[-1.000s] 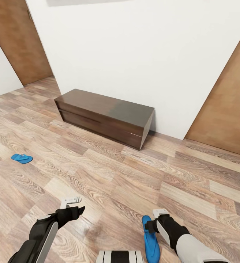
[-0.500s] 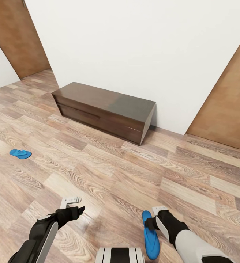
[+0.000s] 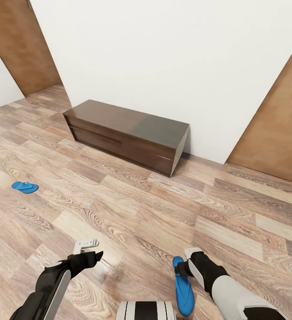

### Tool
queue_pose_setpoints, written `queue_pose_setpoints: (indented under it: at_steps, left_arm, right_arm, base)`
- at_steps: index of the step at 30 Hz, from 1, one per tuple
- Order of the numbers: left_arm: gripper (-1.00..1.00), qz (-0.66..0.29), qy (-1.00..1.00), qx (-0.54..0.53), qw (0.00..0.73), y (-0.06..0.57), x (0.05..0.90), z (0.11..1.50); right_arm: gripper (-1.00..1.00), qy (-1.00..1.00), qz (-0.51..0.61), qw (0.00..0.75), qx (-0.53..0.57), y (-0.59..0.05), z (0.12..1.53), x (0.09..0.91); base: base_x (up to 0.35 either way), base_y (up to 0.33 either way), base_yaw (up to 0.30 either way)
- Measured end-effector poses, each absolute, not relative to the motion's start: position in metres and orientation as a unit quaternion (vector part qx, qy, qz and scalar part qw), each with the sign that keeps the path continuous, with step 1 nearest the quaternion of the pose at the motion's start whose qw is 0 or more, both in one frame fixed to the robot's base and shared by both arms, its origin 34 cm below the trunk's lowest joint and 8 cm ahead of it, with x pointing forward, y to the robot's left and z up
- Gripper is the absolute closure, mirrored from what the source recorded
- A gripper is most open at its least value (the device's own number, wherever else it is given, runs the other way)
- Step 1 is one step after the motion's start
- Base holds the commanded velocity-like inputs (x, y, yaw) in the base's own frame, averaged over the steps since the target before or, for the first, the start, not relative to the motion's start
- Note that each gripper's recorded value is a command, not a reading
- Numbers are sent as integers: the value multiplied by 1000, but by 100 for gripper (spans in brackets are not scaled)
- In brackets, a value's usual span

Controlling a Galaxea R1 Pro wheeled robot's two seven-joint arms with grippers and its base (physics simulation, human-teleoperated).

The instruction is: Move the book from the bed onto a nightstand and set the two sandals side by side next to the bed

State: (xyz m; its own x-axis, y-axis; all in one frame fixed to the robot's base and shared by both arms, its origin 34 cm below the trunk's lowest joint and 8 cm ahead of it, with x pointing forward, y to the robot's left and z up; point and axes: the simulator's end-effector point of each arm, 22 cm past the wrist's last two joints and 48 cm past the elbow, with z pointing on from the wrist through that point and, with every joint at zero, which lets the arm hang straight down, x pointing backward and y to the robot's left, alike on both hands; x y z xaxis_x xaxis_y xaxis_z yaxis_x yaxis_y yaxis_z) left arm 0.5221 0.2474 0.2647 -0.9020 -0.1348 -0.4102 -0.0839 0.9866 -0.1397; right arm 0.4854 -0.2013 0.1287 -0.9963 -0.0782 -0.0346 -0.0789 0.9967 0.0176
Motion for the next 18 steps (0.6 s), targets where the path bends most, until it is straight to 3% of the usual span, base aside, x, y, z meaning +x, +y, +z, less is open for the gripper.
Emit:
queue_pose_setpoints:
  at_steps: [18]
  left_arm:
    - [-100,-58,977,-57,199,247,514,250]
  right_arm:
    - [-100,999,11,11,-42,-198,120,490]
  base:
    - [0,0,0]
